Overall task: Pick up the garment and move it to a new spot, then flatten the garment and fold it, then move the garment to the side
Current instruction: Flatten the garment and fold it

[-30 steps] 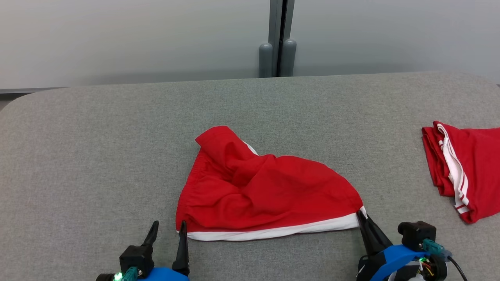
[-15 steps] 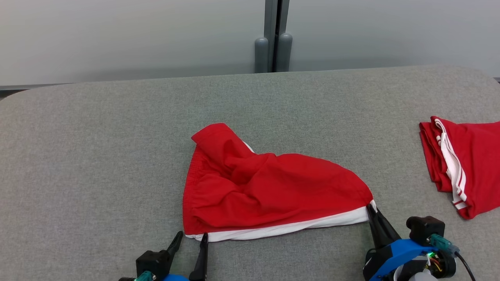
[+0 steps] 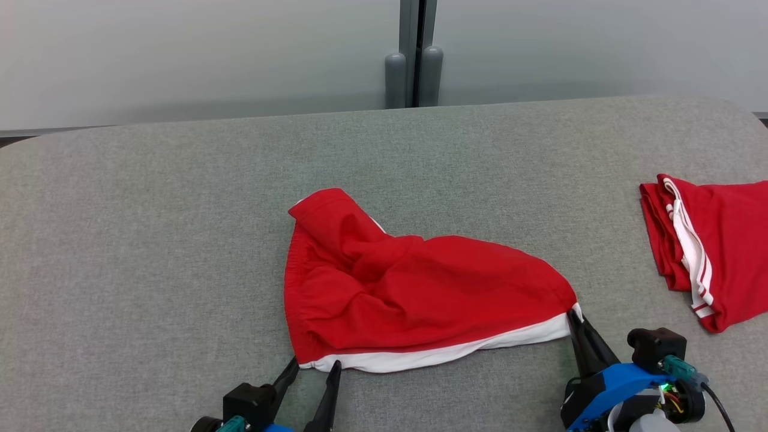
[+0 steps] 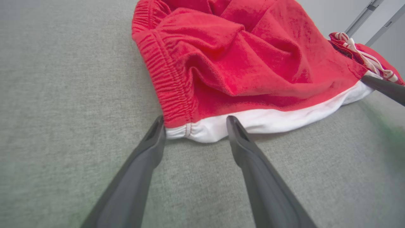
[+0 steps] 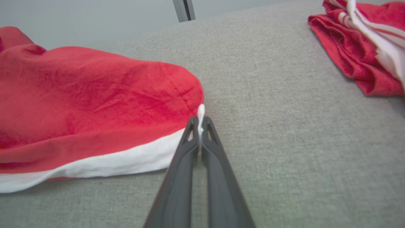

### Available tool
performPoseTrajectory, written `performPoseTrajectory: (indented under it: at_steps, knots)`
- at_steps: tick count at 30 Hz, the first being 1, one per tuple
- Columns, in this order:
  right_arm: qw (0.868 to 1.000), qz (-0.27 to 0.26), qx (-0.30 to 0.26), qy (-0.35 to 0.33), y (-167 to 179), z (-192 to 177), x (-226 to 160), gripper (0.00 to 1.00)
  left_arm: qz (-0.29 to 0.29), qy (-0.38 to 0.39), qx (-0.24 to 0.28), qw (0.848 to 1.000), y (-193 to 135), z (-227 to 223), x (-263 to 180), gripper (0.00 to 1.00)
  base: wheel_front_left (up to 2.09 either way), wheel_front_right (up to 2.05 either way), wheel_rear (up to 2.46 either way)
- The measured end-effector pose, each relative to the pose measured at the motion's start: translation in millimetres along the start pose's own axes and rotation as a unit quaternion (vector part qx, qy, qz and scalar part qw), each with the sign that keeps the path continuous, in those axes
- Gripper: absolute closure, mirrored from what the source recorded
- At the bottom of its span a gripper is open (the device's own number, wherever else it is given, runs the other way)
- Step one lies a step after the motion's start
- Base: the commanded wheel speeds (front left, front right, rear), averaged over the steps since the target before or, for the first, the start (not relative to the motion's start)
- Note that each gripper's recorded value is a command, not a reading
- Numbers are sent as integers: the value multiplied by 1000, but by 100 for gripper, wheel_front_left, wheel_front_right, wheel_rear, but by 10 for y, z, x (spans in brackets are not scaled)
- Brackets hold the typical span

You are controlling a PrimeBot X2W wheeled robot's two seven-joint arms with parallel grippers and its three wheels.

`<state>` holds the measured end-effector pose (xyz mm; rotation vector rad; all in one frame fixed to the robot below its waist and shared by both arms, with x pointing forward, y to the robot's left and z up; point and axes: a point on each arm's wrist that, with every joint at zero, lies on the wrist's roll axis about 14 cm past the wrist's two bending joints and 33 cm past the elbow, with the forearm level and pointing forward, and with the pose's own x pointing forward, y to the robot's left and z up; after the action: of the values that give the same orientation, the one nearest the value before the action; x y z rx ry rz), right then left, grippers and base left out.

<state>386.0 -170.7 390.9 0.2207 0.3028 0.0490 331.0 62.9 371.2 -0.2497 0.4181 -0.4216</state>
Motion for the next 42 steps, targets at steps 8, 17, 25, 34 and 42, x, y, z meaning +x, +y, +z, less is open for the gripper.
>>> performPoseTrajectory:
  at_steps: [8, 17, 25, 34, 42]
  knots:
    - [1000, -3, -8, -6, -51, 58, 31, 100, -15, 8, 2, 1000, -35, -34, -44, 56, 0, 0, 0]
    - [1000, 3, -10, -13, -10, 110, 54, 100, -22, 22, 15, 999, -47, -91, -36, 100, 0, 0, 0]
    - [996, 18, 11, -83, 132, 551, 38, 100, -16, -68, 30, 997, -2, 495, -27, 100, 0, 0, 0]
    - [968, 78, 43, -234, 455, 1655, -80, 100, -32, -268, 134, 953, -67, 1960, -282, 100, 0, 0, 0]
    - [919, 141, 42, -367, 682, 2820, -260, 100, -54, -388, 217, 894, -212, 3100, -459, 100, 0, 0, 0]
